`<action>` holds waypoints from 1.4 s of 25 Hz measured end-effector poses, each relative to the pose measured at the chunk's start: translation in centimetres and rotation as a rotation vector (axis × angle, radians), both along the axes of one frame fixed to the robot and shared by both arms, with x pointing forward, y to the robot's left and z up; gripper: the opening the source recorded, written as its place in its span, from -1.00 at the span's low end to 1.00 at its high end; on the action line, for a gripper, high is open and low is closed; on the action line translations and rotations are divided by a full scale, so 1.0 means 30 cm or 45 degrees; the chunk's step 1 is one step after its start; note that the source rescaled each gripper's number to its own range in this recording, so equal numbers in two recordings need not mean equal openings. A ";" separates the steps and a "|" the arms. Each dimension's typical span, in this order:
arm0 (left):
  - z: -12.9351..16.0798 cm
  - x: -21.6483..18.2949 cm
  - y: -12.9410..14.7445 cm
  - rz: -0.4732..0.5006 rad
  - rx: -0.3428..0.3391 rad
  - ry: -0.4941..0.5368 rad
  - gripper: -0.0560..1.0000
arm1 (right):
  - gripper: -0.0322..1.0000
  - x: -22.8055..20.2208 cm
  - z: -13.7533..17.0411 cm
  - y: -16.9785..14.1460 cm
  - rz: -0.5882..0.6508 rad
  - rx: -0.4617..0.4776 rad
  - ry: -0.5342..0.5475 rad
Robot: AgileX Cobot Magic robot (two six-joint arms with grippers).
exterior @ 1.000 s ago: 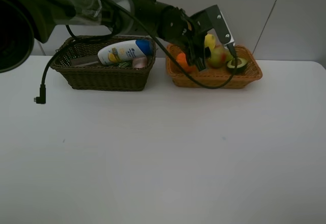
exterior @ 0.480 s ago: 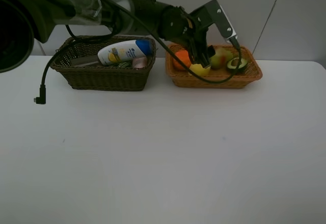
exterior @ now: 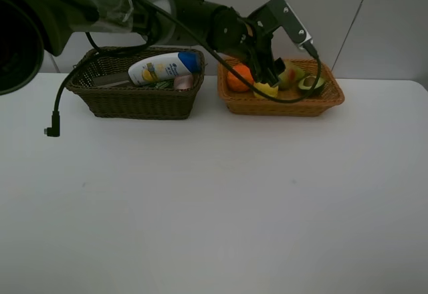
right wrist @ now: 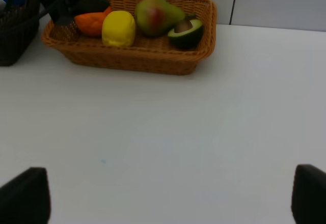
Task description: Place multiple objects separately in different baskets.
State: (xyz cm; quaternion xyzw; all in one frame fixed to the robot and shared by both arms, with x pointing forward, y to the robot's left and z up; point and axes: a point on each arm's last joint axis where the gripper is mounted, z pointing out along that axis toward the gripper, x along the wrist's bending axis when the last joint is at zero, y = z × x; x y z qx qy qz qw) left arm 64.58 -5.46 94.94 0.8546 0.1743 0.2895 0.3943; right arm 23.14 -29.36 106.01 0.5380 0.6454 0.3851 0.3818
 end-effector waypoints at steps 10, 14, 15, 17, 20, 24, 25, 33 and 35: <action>0.005 -0.013 0.008 -0.034 0.074 0.037 0.99 | 1.00 0.000 0.000 0.000 0.000 0.000 0.000; 0.039 -0.031 0.020 -0.048 0.118 0.095 0.99 | 1.00 0.000 0.000 0.000 0.000 0.000 0.000; 0.051 -0.036 0.023 -0.051 0.123 0.105 0.99 | 1.00 0.000 0.000 0.000 0.000 0.000 0.000; 0.072 -0.049 0.032 -0.059 0.152 0.144 0.99 | 1.00 0.000 0.000 0.000 0.000 0.000 0.000; 0.117 -0.072 0.051 -0.053 0.178 0.221 0.99 | 1.00 0.000 0.000 0.000 0.000 0.000 0.000; 0.223 -0.113 0.082 -0.029 0.170 0.293 0.99 | 1.00 0.000 0.000 0.000 0.000 0.000 0.000; 0.259 -0.125 0.091 -0.026 0.160 0.296 0.99 | 1.00 0.000 0.000 0.000 0.000 0.000 0.000; 0.505 -0.257 0.203 0.022 0.128 0.369 0.99 | 1.00 0.000 0.000 0.000 0.000 0.000 0.000; 0.522 -0.301 0.246 0.033 0.152 0.381 0.99 | 1.00 0.000 0.000 0.000 0.000 0.000 0.000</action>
